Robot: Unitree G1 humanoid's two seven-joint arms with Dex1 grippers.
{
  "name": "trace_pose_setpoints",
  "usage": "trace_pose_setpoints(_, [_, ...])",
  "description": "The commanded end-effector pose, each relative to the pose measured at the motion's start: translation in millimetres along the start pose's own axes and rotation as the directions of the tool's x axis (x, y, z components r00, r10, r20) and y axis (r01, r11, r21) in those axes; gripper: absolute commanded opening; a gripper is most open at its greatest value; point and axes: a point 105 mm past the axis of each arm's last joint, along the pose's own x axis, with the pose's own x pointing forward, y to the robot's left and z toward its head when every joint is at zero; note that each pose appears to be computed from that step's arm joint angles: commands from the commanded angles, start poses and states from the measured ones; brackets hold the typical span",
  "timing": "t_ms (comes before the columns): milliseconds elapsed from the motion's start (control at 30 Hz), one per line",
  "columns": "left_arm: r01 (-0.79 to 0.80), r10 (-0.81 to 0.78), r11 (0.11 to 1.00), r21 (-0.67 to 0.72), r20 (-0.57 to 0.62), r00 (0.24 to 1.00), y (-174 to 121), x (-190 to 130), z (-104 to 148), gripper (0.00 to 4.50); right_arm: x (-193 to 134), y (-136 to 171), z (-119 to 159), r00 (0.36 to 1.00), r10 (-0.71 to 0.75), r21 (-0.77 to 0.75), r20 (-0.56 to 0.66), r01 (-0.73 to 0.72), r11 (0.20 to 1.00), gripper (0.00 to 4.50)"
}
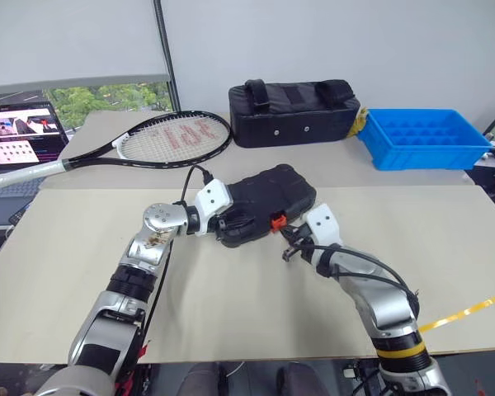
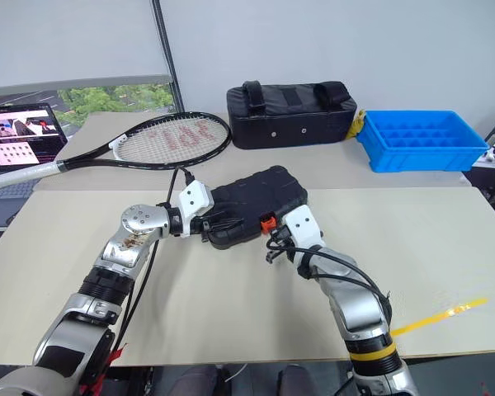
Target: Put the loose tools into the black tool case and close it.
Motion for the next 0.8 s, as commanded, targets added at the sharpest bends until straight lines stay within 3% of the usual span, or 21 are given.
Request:
trace_pose_setpoints(33, [0.071, -0.083, 0.993, -0.091, -0.136, 0.987, -25, 4, -41, 2.3, 9, -1, 20, 0.997, -0.011, -0.025, 0.074, 0.013, 1.0, 0.08])
trace_pose_setpoints(367, [0.064, -0.075, 0.994, -0.085, -0.14, 0.987, -23, 1, -41, 2.3, 25, -2, 7, 0.997, -0.027, 0.014, 0.066, 0.026, 1.0, 0.08])
trace_pose_setpoints(633, [-0.014, 0.007, 0.994, -0.113, -0.064, 0.998, -11, -9, -30, 2.3, -7, -11, 19, 0.989, 0.054, -0.006, 0.14, -0.054, 0.999, 0.08])
trace_pose_setpoints(667, [-0.025, 0.019, 0.993, -0.117, -0.052, 0.998, -9, -12, -28, 2.3, -12, -12, 18, 0.987, 0.07, -0.017, 0.142, -0.069, 0.998, 0.6])
trace_pose_setpoints(700, [-0.048, 0.046, 0.991, -0.122, -0.019, 0.999, -5, -17, -22, 2.3, -21, -21, 17, 0.986, 0.062, -0.014, 0.154, -0.061, 0.998, 0.73])
trace_pose_setpoints(800, [-0.125, 0.137, 0.98, -0.157, 0.069, 0.988, 8, -33, -5, 2.3, -43, -48, 11, 0.988, 0.028, -0.023, 0.155, -0.024, 0.999, 1.73])
